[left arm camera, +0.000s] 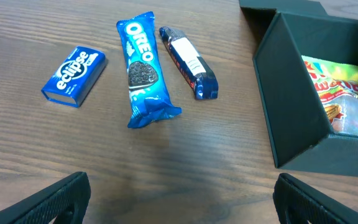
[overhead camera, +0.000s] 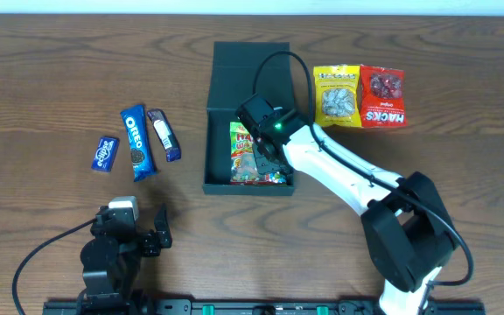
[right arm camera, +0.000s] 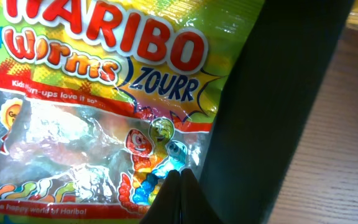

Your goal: Pack container

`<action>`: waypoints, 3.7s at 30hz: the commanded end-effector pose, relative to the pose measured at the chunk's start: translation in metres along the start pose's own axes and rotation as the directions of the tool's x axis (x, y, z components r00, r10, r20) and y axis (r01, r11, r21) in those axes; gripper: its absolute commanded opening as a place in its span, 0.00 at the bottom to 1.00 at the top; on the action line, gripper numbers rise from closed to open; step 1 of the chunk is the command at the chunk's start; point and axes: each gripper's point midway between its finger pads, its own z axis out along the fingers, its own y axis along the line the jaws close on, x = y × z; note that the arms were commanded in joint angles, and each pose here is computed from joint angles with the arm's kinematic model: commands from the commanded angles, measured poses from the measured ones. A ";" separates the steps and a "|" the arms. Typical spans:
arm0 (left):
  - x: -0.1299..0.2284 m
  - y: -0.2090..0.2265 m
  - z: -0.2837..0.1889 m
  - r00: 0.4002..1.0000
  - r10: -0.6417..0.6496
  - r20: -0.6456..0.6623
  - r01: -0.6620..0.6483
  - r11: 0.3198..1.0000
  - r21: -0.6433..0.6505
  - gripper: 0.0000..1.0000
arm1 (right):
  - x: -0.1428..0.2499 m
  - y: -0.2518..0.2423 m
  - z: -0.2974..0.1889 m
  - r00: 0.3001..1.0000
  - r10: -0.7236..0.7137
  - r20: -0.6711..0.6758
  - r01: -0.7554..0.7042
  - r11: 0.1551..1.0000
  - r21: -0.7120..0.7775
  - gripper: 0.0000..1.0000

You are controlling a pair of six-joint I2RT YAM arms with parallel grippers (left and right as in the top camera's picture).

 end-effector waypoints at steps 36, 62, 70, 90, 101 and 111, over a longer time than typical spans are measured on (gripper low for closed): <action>-0.033 -0.047 -0.010 0.979 -0.195 0.051 0.174 0.944 0.279 0.95 | -0.087 -0.030 -0.136 0.939 -0.099 0.330 0.125 0.990 -0.059 0.99; -0.120 0.034 0.151 0.892 -0.202 -0.404 0.094 0.958 -0.271 0.95 | -0.208 -0.196 -0.172 0.706 -0.039 0.707 0.053 0.999 0.002 0.99; -0.066 0.044 0.188 0.818 -0.211 -0.535 0.051 0.953 -0.298 0.95 | -0.209 -0.203 -0.173 0.701 -0.032 0.713 0.039 0.999 0.006 0.99; -0.034 0.061 0.207 0.783 -0.228 -0.578 0.026 0.942 -0.336 0.93 | -0.202 -0.202 -0.166 0.730 0.014 0.684 0.009 1.000 -0.030 0.99; -0.027 0.062 0.214 0.780 -0.228 -0.583 0.024 0.941 -0.337 0.50 | -0.202 -0.202 -0.166 0.730 0.029 0.683 -0.002 0.999 -0.041 0.99; -0.028 0.062 0.217 0.788 -0.227 -0.572 0.028 0.942 -0.335 0.30 | -0.202 -0.202 -0.166 0.730 0.029 0.683 -0.002 0.999 -0.040 0.99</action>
